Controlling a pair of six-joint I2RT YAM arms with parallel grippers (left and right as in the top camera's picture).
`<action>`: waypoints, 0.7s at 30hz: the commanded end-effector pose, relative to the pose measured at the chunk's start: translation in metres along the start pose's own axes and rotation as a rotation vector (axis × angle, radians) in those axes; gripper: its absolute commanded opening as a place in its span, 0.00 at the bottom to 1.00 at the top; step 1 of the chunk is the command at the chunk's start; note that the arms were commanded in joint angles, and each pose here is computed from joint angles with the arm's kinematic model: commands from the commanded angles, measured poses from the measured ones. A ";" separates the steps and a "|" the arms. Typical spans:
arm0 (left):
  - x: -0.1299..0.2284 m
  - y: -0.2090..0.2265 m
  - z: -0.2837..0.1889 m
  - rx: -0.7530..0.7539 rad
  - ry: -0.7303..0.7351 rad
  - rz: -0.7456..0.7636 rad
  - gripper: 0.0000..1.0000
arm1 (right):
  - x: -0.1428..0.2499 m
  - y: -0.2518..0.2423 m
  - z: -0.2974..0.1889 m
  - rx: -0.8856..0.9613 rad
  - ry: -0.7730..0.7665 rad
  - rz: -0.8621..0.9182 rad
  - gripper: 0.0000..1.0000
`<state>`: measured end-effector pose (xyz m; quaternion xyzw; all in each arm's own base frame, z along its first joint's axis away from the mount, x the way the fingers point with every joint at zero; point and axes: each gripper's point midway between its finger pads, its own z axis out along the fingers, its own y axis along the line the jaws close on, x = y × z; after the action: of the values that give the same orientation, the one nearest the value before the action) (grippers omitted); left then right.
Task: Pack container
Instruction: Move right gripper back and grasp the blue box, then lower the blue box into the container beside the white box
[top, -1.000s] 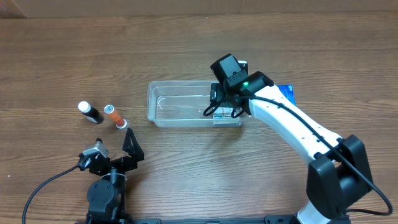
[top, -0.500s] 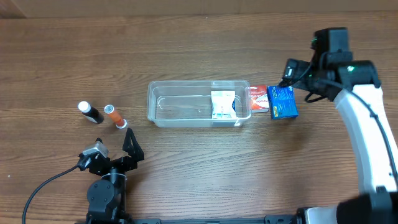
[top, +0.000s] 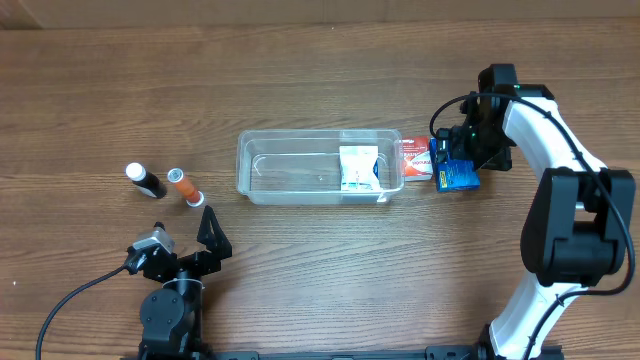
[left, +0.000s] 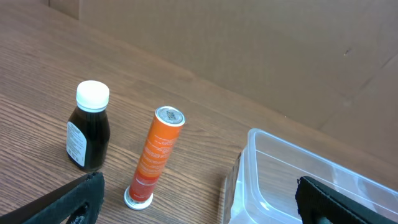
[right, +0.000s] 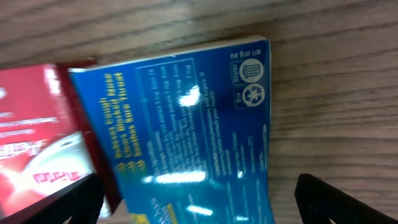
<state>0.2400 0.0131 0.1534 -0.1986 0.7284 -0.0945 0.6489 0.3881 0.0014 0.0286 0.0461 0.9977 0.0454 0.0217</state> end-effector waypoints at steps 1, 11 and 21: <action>-0.002 0.000 -0.001 0.000 -0.012 -0.008 1.00 | 0.012 -0.003 0.021 0.027 0.054 -0.023 1.00; -0.002 0.000 -0.001 -0.001 -0.011 -0.008 1.00 | 0.001 -0.017 0.000 0.116 -0.040 0.190 0.77; -0.002 0.000 -0.001 -0.001 -0.011 -0.008 1.00 | 0.059 0.178 -0.204 -0.205 -0.477 -0.118 0.73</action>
<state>0.2400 0.0132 0.1535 -0.1986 0.7282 -0.0943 0.6491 0.3527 0.1040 0.2154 0.0270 0.9707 0.0768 0.2262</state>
